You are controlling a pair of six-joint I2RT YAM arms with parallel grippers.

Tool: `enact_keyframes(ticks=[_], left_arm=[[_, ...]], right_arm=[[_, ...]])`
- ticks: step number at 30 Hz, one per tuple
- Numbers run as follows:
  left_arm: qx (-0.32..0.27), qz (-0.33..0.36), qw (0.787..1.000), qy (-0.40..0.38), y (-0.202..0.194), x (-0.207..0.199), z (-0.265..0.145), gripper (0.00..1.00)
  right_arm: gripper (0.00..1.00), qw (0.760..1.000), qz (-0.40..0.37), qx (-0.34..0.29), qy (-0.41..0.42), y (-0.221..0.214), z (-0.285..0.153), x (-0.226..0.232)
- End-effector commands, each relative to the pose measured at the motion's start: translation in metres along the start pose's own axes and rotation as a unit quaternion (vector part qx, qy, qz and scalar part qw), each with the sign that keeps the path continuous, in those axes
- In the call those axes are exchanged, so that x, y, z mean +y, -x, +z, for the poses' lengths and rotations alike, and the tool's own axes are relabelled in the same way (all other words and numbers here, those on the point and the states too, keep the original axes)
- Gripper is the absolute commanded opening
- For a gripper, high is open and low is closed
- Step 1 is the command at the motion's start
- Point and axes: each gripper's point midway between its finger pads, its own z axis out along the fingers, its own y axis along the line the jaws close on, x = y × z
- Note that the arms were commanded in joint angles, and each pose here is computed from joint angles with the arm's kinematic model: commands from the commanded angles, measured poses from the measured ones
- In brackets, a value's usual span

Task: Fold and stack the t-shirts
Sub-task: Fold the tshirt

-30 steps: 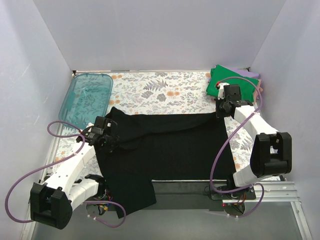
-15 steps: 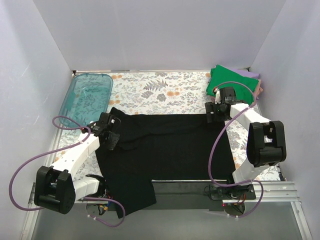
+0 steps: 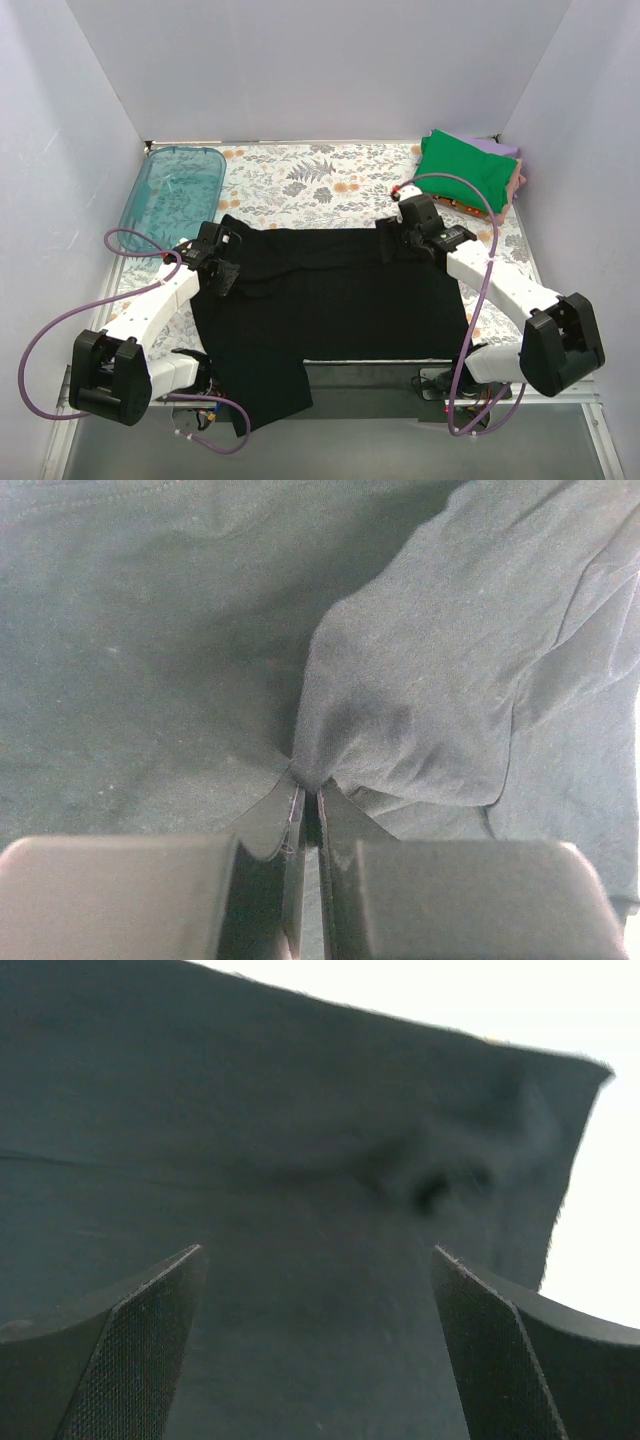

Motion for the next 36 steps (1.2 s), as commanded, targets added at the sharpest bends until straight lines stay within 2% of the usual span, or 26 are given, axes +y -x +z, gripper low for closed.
enact_keyframes(ticks=[1,5,6,7,14,20,23,24,27,29,30,36], left_arm=[[-0.019,0.002,1.0,-0.008,0.008,-0.005,-0.003,0.0],[-0.015,0.003,1.0,0.01,0.003,0.01,0.004,0.0],[-0.015,0.002,1.0,0.012,0.002,0.012,0.005,0.0],[-0.013,0.003,1.0,0.013,0.001,0.013,0.006,0.0],[-0.009,0.005,1.0,0.026,-0.003,0.02,0.015,0.0],[-0.008,0.002,1.0,0.025,-0.003,0.02,0.017,0.0],[-0.01,0.001,1.0,0.024,-0.001,0.019,0.017,0.0],[-0.011,0.002,1.0,0.023,-0.001,0.019,0.016,0.0],[-0.013,0.001,1.0,0.025,0.001,0.02,0.016,0.0],[-0.015,0.0,1.0,0.023,0.002,0.019,0.017,0.0],[-0.014,-0.001,1.0,0.023,0.002,0.019,0.017,0.0],[-0.012,0.0,1.0,0.021,0.004,0.018,0.014,0.0]], right_arm=[[0.98,0.99,0.079,0.033,-0.11,-0.042,-0.004,-0.045],[0.92,0.986,0.104,0.054,-0.119,-0.064,-0.002,-0.064],[0.84,0.986,0.106,0.052,-0.118,-0.064,0.002,-0.066],[0.82,0.985,0.109,0.055,-0.119,-0.067,0.005,-0.07],[0.77,0.987,0.112,0.042,-0.106,-0.05,0.037,-0.08],[0.66,0.983,0.123,0.052,-0.124,-0.046,0.054,-0.099],[0.53,0.983,0.119,0.057,-0.129,-0.044,0.061,-0.106],[0.41,0.983,0.118,0.055,-0.133,-0.042,0.061,-0.109],[0.12,0.981,0.113,0.052,-0.147,-0.039,0.059,-0.117],[0.04,0.98,0.117,0.05,-0.155,-0.037,0.055,-0.122],[0.01,0.979,0.119,0.052,-0.16,-0.038,0.053,-0.125],[0.01,0.97,0.105,0.067,-0.21,-0.038,0.023,-0.142]])
